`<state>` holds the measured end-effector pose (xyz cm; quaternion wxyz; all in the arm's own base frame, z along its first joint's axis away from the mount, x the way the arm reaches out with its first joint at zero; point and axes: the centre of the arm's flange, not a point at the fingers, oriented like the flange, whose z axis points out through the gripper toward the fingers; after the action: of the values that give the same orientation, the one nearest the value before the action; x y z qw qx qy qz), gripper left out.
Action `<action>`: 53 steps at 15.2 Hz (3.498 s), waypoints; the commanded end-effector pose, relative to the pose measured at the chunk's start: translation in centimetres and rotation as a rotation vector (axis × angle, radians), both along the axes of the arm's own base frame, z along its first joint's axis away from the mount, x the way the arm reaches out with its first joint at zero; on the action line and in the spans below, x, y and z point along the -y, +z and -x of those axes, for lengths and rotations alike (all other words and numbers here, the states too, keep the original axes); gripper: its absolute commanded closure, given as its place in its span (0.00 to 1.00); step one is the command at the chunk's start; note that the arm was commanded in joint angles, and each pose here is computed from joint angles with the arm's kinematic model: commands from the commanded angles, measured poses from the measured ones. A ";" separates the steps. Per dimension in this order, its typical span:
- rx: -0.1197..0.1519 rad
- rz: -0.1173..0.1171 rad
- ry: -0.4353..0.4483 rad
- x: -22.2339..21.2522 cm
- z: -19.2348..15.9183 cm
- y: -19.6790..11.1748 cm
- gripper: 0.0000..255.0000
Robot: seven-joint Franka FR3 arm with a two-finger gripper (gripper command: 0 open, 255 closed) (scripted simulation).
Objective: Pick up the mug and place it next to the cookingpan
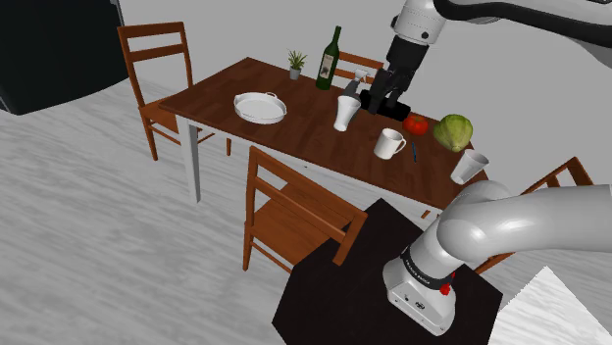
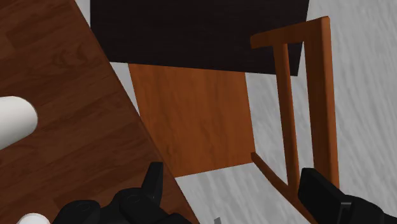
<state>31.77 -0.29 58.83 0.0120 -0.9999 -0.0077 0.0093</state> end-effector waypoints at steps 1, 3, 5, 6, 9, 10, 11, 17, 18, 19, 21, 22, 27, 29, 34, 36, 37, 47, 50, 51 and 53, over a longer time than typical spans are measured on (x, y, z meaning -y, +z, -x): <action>0.000 0.000 0.000 0.0 0.0 0.0 0.00; 0.005 0.006 0.005 2.0 -0.1 -1.5 0.00; 0.011 0.013 0.009 4.1 -0.3 -3.1 0.00; 0.014 0.016 0.011 5.1 -0.4 -3.8 0.00; 0.022 0.026 0.018 8.2 -0.7 -6.1 0.00; 0.024 0.029 0.020 9.2 -0.8 -6.8 0.00; 0.027 0.032 0.023 10.2 -0.9 -7.5 0.00; 0.044 0.051 0.036 16.5 -1.6 -11.9 0.00; 0.046 0.055 0.039 17.5 -1.7 -12.6 0.00; 0.049 0.058 0.041 18.6 -1.9 -13.3 0.00; 0.054 0.064 0.045 20.7 -2.2 -14.7 0.00; 0.057 0.067 0.048 21.8 -2.3 -15.4 0.00; 0.071 0.084 0.059 27.1 -3.2 -18.9 0.00; 0.075 0.088 0.062 28.7 -3.4 -19.9 0.00; 0.075 0.088 0.062 28.8 -3.6 -22.5 0.00; 0.075 0.088 0.062 28.9 -3.6 -23.6 0.00; 0.075 0.088 0.062 28.9 -3.7 -23.9 0.00; 0.075 0.088 0.062 28.9 -3.7 -23.9 1.00; 0.075 0.088 0.062 28.9 -3.7 -23.9 1.00; 0.075 0.088 0.062 28.9 -3.7 -23.9 1.00; 0.075 0.088 0.062 28.9 -3.7 -23.9 1.00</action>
<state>35.42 -29.21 34.96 -0.0326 -0.9983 -0.0389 -0.0273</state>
